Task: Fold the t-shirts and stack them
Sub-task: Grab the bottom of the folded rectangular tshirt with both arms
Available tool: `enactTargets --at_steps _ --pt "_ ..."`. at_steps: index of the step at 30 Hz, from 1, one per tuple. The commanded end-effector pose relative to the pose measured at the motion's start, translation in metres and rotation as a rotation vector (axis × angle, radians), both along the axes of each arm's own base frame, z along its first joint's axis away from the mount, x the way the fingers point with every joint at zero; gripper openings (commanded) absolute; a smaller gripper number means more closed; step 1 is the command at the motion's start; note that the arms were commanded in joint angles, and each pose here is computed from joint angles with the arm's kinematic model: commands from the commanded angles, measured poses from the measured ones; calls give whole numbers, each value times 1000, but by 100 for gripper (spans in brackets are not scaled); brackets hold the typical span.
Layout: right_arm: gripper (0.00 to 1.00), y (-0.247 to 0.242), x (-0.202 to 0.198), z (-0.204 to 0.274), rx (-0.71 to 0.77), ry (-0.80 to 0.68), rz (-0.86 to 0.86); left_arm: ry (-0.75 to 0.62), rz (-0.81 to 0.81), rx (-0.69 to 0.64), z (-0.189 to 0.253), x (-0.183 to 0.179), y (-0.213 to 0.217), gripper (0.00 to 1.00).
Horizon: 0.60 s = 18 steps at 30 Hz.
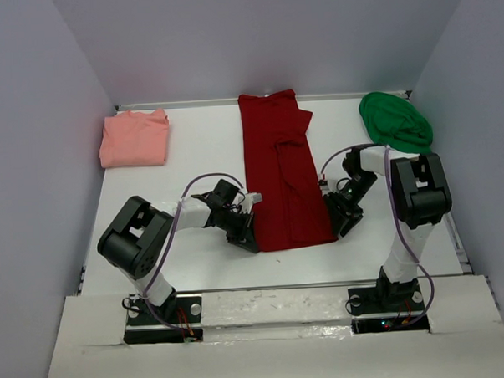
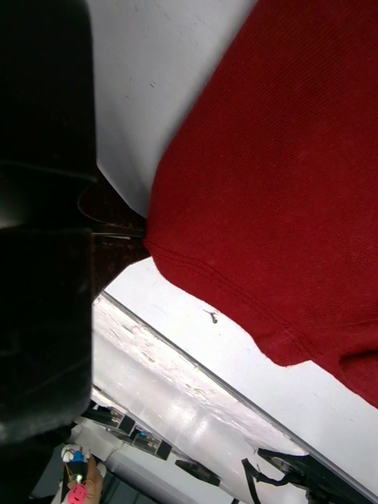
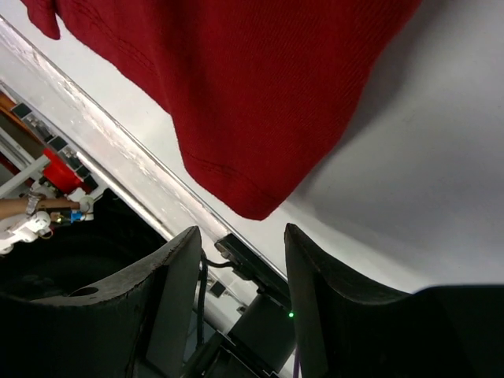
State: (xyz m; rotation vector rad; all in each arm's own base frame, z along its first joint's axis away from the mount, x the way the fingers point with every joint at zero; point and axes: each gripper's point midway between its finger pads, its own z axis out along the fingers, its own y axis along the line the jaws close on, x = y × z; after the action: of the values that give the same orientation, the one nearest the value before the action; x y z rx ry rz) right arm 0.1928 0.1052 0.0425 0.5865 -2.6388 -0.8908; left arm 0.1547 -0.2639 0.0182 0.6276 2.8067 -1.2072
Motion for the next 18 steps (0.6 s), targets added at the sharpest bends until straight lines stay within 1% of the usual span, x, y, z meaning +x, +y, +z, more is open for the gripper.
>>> enactTargets --at_steps 1,8,12,18 --pt "52 0 -2 -1 17 8 1 -59 -10 -7 12 6 -2 0" --pt "52 -1 -2 -11 4 17 -6 -71 -7 -6 14 8 -2 0" --pt "46 -1 3 -14 -1 4 -10 -71 -9 -7 14 8 -2 0" --pt "46 -1 3 -22 -7 31 -12 -74 -13 -10 15 9 -3 0"
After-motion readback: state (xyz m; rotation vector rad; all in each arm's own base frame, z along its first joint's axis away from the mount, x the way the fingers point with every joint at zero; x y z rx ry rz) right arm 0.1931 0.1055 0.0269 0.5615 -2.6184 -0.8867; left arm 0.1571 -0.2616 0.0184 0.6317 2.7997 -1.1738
